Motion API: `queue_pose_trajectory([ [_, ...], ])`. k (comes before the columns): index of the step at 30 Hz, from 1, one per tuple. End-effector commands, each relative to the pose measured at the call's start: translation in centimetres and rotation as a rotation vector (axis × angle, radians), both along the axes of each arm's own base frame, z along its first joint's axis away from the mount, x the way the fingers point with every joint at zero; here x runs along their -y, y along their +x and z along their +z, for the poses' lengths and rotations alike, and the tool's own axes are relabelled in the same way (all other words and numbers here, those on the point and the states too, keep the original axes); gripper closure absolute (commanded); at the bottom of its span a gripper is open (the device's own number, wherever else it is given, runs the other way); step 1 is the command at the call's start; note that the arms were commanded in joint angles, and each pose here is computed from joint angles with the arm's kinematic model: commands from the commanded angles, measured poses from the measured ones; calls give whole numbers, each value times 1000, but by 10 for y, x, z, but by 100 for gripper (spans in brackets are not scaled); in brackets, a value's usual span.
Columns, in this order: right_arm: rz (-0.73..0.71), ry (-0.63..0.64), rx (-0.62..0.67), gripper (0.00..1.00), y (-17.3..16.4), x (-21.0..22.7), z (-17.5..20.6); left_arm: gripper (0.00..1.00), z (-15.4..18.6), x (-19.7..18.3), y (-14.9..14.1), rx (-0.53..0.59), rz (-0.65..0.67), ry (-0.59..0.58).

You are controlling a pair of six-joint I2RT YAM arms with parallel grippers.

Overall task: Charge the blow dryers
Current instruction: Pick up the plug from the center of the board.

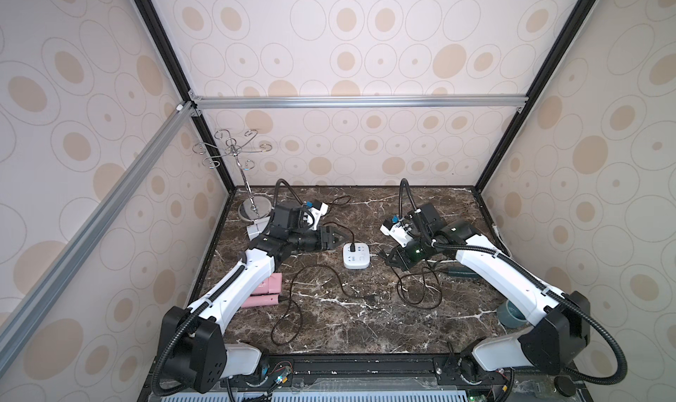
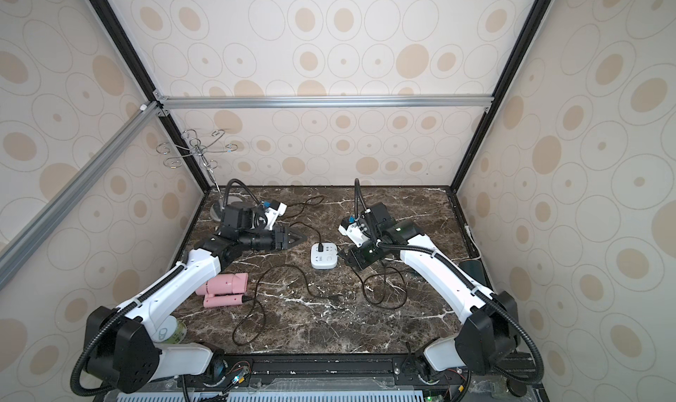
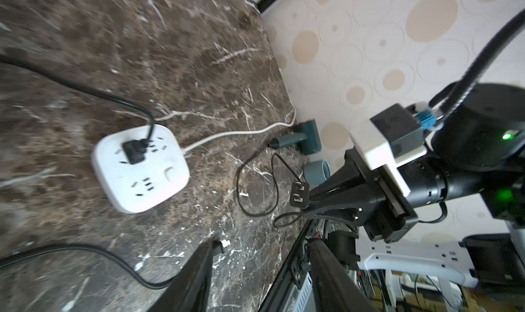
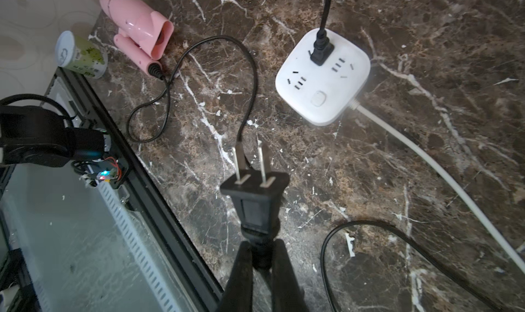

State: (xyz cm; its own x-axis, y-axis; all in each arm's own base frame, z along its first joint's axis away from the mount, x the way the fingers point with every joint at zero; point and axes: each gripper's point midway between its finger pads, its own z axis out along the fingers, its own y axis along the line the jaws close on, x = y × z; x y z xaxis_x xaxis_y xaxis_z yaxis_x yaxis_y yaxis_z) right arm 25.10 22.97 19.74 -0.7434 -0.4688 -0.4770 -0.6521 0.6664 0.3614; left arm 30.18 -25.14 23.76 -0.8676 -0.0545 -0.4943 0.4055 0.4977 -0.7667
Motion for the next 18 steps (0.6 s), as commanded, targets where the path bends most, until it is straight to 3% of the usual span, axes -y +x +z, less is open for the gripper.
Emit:
queue_pose_trajectory([
  [1,68,34,-63,100,-29,-3,11,44,10,26,-8,45,-74,-62],
  [11,128,105,-89,100,-38,-17,17,41,-2,68,-30,37,-175,-77],
  [18,123,67,-68,100,-31,-15,11,41,-13,86,-42,-3,-245,-83],
])
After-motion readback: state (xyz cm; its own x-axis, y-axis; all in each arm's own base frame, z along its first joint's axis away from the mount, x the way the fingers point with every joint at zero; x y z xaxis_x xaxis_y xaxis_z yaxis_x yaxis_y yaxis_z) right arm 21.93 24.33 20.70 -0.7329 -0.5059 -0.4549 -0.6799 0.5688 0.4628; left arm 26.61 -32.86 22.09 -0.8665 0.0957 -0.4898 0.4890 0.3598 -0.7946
